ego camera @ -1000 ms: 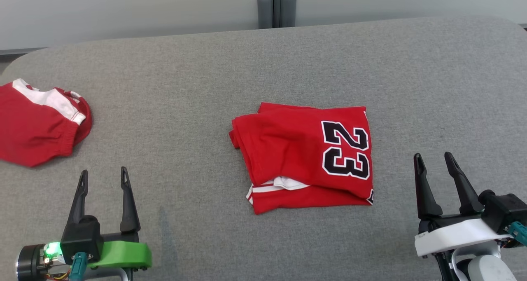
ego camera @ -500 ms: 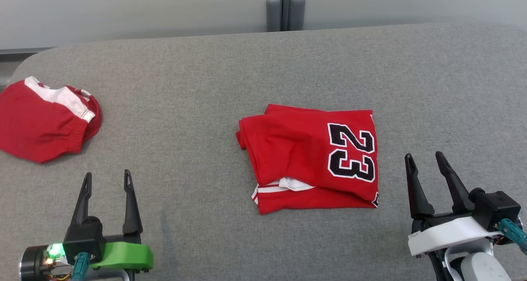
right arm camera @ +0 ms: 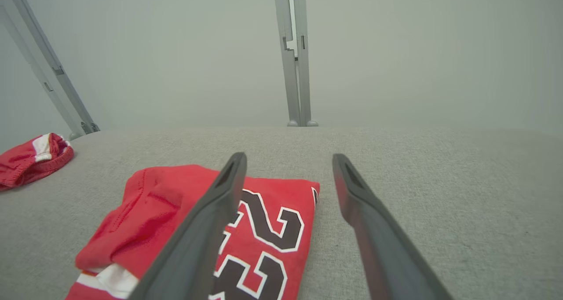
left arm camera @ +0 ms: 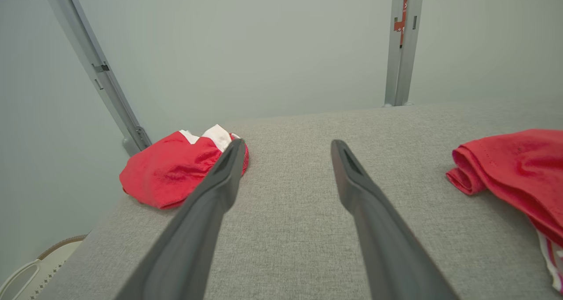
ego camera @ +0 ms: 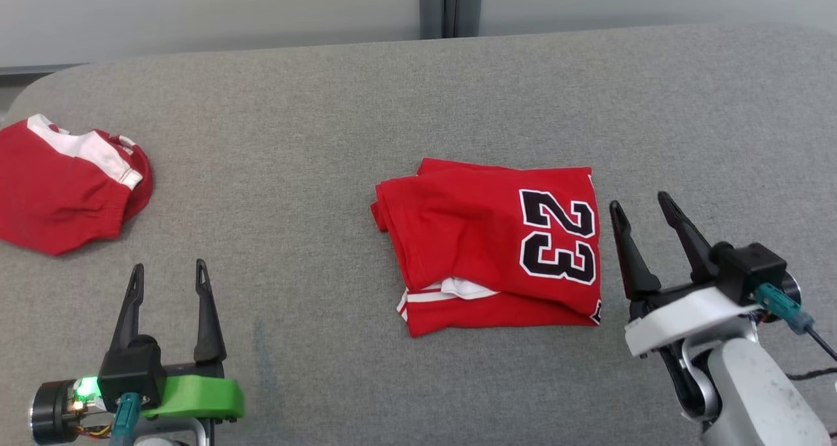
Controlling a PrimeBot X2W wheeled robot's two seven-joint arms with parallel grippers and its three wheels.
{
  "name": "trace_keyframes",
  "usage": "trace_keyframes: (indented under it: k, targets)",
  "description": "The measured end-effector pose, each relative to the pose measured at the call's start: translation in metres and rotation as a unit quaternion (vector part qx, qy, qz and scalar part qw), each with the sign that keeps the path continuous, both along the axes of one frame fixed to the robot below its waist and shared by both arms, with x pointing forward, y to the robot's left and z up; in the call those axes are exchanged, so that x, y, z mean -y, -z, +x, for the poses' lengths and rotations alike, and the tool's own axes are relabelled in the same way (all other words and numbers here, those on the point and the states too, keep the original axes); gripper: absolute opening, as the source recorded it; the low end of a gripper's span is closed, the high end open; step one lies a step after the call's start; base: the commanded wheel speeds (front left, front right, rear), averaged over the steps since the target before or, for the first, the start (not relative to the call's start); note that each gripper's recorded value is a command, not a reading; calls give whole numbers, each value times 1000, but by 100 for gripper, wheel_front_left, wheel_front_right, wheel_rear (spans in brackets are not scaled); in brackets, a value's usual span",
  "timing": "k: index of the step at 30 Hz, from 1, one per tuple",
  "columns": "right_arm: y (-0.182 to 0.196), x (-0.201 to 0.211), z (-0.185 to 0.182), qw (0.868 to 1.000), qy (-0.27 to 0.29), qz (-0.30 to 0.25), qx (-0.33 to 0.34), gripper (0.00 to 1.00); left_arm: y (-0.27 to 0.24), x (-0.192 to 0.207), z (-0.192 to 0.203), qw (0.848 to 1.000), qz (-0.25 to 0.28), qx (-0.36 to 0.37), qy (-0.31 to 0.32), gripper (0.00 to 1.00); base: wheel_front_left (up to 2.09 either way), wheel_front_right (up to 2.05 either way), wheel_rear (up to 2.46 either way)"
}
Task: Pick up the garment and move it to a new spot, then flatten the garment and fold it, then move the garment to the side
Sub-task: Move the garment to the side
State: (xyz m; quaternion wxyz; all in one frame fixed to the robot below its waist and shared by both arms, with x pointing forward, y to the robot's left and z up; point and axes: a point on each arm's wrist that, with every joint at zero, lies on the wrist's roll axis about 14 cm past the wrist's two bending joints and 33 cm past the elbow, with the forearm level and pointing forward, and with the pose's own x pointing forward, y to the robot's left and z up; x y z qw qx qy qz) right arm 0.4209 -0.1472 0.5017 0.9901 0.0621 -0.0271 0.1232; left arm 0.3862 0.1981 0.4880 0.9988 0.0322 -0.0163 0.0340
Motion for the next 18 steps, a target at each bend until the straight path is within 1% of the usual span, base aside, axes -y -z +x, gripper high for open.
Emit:
trace_keyframes:
  k: [3, 8, 13, 18]
  targets:
    - [8, -8, 16, 1000, -15, -11, -14, 100, 0, 3, 6, 1000, -2, 1, 4, 100, 0, 0, 0]
    - [41, -12, 32, 997, -19, -21, -72, 100, 2, 8, 14, 1000, -3, 0, 10, 100, 0, 0, 0]
    - [83, -19, 33, 990, -21, -17, -139, 100, 6, 9, 21, 1000, -3, -3, 9, 100, 0, 0, 0]
    - [112, -22, 30, 982, -21, -11, -187, 100, 10, 7, 23, 1000, -3, -9, 4, 100, 0, 0, 0]
